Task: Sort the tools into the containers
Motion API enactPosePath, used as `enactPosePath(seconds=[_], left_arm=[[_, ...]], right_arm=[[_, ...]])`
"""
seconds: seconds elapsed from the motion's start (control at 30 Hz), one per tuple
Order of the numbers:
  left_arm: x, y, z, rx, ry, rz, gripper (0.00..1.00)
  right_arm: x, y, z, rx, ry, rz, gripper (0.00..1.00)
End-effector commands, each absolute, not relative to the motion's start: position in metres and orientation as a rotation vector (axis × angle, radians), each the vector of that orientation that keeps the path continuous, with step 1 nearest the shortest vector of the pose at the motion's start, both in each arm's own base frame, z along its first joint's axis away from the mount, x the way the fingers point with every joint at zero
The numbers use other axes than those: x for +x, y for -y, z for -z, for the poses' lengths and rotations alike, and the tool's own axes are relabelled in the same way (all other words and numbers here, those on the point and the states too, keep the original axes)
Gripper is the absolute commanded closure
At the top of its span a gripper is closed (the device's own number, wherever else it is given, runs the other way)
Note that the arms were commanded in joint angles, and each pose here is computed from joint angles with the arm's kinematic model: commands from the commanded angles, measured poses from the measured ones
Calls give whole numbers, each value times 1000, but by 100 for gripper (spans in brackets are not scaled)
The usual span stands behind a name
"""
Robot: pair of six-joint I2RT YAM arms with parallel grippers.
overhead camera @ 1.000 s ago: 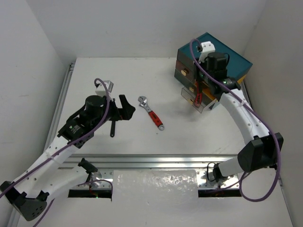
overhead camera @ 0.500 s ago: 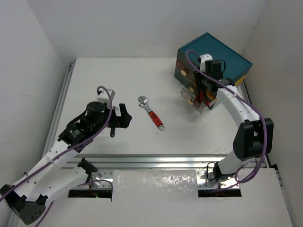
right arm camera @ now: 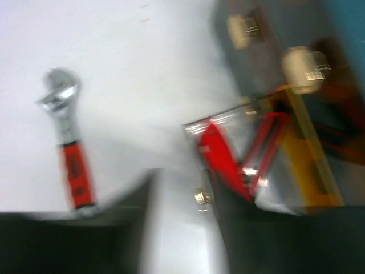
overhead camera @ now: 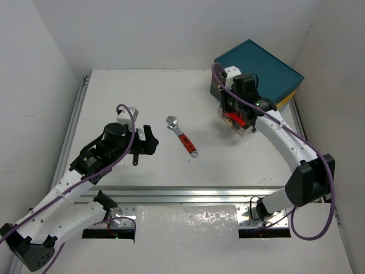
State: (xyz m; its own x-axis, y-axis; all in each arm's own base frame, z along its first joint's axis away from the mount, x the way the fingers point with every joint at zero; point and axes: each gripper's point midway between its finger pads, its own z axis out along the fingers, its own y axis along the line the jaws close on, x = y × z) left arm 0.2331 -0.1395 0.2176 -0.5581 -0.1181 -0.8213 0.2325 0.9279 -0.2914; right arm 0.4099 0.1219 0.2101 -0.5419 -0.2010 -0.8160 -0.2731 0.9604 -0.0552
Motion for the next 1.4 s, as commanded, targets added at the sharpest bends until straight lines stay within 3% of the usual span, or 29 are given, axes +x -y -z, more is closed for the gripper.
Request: enactPosePath(seconds=[0.0, 0.07, 0.4, 0.6, 0.7, 1.13, 1.17, 1.2, 1.3, 1.33, 1.37], left_arm=[[237, 139, -230, 73, -2059, 465, 0], [238, 139, -230, 70, -2055, 463, 0], [238, 137, -230, 62, -2056, 457, 0], [238, 138, -230, 64, -2055, 461, 0], [238, 138, -228, 65, -2062, 457, 0], [239, 139, -224, 67, -2077, 450, 0], [239, 139, -224, 67, -2075, 451, 0], [239, 139, -224, 68, -2077, 452, 0], [239, 139, -223, 71, -2078, 452, 0], [240, 139, -224, 68, -2077, 450, 0], [239, 139, -224, 68, -2077, 452, 0]], right_arm=[[391, -151, -197, -411, -2216, -211, 84], [391, -149, -179, -413, -2278, -178, 100], [409, -116, -117, -412, -2474, 143, 100], [439, -48, -140, -265, -2323, 702, 100], [455, -27, -147, -267, -2280, 826, 100], [479, -14, -139, -355, -2283, 866, 100], [477, -37, -137, -410, -2287, 779, 98], [476, -52, -135, -455, -2279, 730, 85], [471, -108, -132, -619, -2169, 652, 70], [471, -118, -129, -655, -2145, 661, 59], [470, -130, -124, -708, -2126, 678, 56]])
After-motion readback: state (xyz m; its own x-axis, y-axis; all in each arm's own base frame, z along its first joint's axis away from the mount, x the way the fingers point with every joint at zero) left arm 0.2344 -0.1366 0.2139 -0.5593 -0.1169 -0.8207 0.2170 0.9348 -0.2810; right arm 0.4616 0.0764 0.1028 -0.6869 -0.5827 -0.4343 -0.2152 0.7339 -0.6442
